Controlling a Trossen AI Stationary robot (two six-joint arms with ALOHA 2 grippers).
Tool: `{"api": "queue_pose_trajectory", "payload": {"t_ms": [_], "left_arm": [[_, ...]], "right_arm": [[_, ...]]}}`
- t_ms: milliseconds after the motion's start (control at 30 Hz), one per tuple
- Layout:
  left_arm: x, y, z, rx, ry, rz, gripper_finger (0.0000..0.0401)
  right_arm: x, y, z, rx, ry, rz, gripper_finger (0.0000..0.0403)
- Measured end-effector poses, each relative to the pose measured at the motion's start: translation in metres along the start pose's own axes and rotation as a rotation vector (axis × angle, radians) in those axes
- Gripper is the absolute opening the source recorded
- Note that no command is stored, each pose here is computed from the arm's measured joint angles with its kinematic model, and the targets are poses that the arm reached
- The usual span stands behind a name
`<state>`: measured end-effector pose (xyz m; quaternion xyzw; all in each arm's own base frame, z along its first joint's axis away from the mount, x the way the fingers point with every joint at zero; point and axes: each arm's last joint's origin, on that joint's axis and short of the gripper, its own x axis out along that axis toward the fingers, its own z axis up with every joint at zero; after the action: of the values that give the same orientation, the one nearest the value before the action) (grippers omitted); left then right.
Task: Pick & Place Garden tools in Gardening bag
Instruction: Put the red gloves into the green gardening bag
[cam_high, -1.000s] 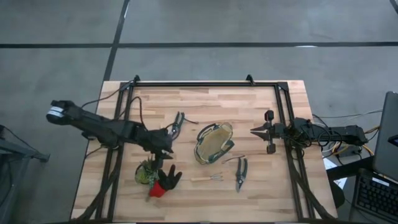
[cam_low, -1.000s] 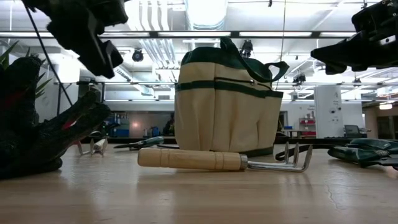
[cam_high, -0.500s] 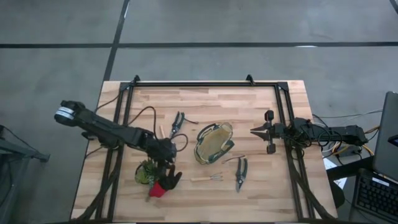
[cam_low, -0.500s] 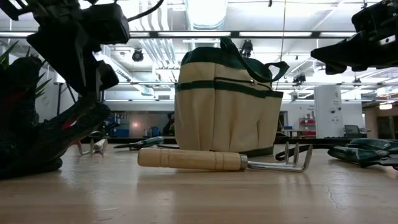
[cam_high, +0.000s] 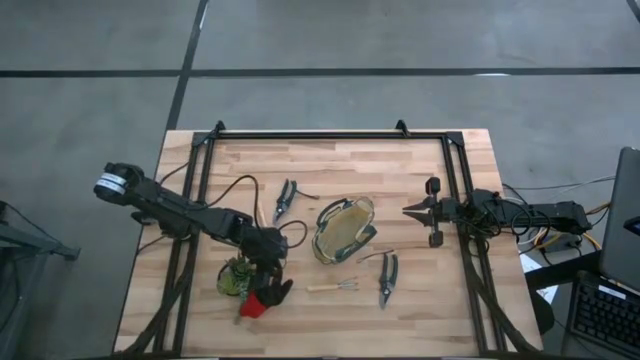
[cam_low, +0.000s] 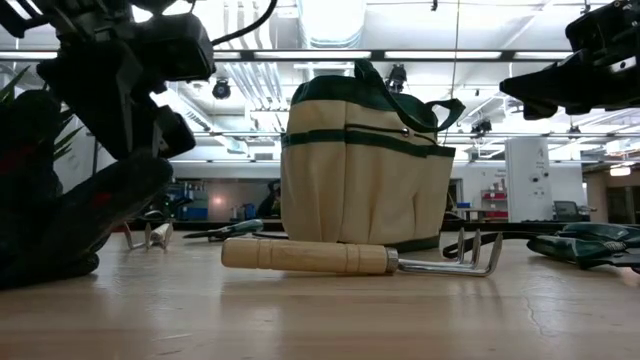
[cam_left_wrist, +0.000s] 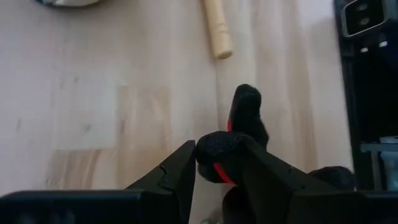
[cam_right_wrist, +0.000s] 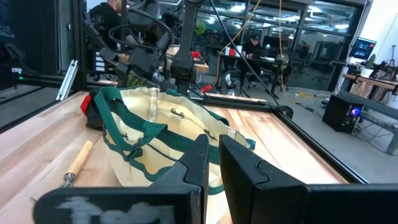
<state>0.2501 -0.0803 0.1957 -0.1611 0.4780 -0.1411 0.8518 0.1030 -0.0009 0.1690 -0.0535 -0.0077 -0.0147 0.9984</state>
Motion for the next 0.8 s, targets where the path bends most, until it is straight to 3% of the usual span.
{"api": "queue_pose_trajectory", "payload": {"t_ms": [333, 567, 800], "left_arm": [[0.0, -0.003, 0.005, 0.086, -0.043, -0.057, 0.0013], [-0.005, -0.007, 0.011, 0.093, -0.066, -0.072, 0.001], [-0.039, -0.024, 0.036, 0.149, -0.218, -0.098, 0.001]], "right_arm": [[0.0, 0.0, 0.0, 0.001, 0.0, 0.0, 0.0034], [0.0, 0.0, 0.0, 0.0, 0.0, 0.0, 0.0034], [0.0, 0.0, 0.0, 0.001, 0.0, 0.0, 0.0034]]}}
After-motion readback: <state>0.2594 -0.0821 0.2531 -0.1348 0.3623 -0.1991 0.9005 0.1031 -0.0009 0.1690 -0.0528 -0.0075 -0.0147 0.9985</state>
